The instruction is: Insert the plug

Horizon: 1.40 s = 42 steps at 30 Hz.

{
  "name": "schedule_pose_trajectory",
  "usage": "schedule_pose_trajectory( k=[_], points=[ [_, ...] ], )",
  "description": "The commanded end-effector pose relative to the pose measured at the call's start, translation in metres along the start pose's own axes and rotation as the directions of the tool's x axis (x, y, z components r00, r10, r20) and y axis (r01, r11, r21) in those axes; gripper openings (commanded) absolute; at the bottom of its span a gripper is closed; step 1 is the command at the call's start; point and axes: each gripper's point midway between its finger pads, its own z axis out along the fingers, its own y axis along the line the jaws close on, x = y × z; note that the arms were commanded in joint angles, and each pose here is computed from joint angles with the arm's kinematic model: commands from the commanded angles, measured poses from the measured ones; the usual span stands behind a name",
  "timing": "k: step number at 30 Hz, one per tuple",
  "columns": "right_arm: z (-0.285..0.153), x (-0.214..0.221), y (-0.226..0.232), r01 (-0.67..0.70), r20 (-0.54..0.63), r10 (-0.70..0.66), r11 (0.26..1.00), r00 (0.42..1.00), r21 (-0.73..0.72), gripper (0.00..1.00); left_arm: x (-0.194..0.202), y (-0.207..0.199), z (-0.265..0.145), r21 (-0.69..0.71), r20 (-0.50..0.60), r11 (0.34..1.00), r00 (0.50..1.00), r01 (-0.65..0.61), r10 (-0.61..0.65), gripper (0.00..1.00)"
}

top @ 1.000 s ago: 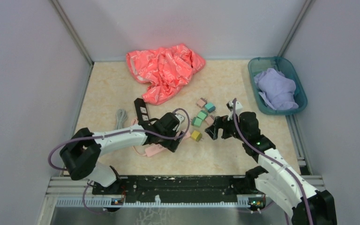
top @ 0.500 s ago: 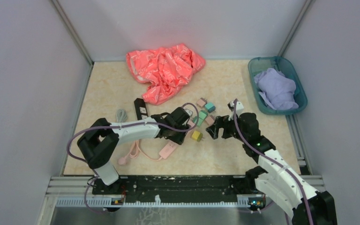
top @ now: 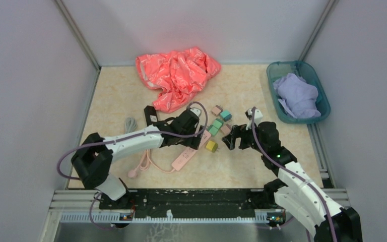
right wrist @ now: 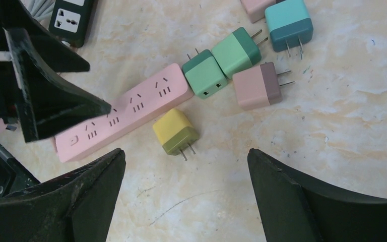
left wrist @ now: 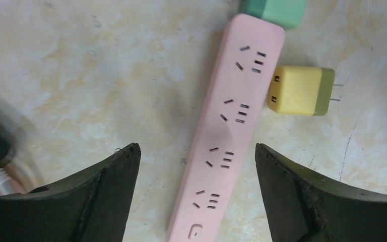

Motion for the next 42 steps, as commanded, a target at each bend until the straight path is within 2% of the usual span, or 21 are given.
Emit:
schedule_pose_trajectory(
  k=[1, 7, 16, 23, 33, 38, 42],
  points=[
    [0.001, -0.013, 0.005, 0.043, 0.040, -0.042, 0.999, 0.998, -0.018, 0.91, 0.002, 0.047, -0.008, -0.120, 0.020, 0.990, 0.998, 0.068, -0.066, 0.90],
    [0.004, -0.011, 0.005, 0.047, 0.033, -0.047, 0.999, 0.998, -0.022, 0.91, 0.015, 0.096, -0.007, -0.198, -0.003, 0.968, 0.987, 0.156, -0.159, 0.93],
    [0.007, -0.010, 0.003, 0.059, 0.026, -0.058, 0.998, 0.998, -0.020, 0.91, 0.027, 0.134, 0.009, -0.302, -0.050, 0.935, 0.976, 0.186, -0.211, 0.94],
    [0.009, -0.007, 0.004, 0.064, 0.011, -0.064, 0.998, 0.998, -0.029, 0.91, 0.002, 0.167, 0.015, -0.412, 0.003, 0.889, 0.975, 0.202, -0.220, 0.95],
    [0.012, -0.002, 0.007, 0.057, -0.007, -0.057, 0.997, 0.998, -0.056, 0.91, -0.009, 0.232, 0.031, -0.570, 0.038, 0.785, 0.962, 0.243, -0.270, 0.96],
    [0.013, -0.001, 0.009, 0.048, -0.020, -0.049, 0.997, 0.999, -0.067, 0.91, -0.016, 0.256, 0.036, -0.587, 0.055, 0.756, 0.946, 0.290, -0.320, 0.96],
    [0.014, 0.000, 0.009, 0.045, -0.037, -0.047, 0.998, 0.998, -0.050, 0.91, -0.034, 0.244, 0.027, -0.507, 0.106, 0.793, 0.937, 0.339, -0.333, 0.96]
  ],
)
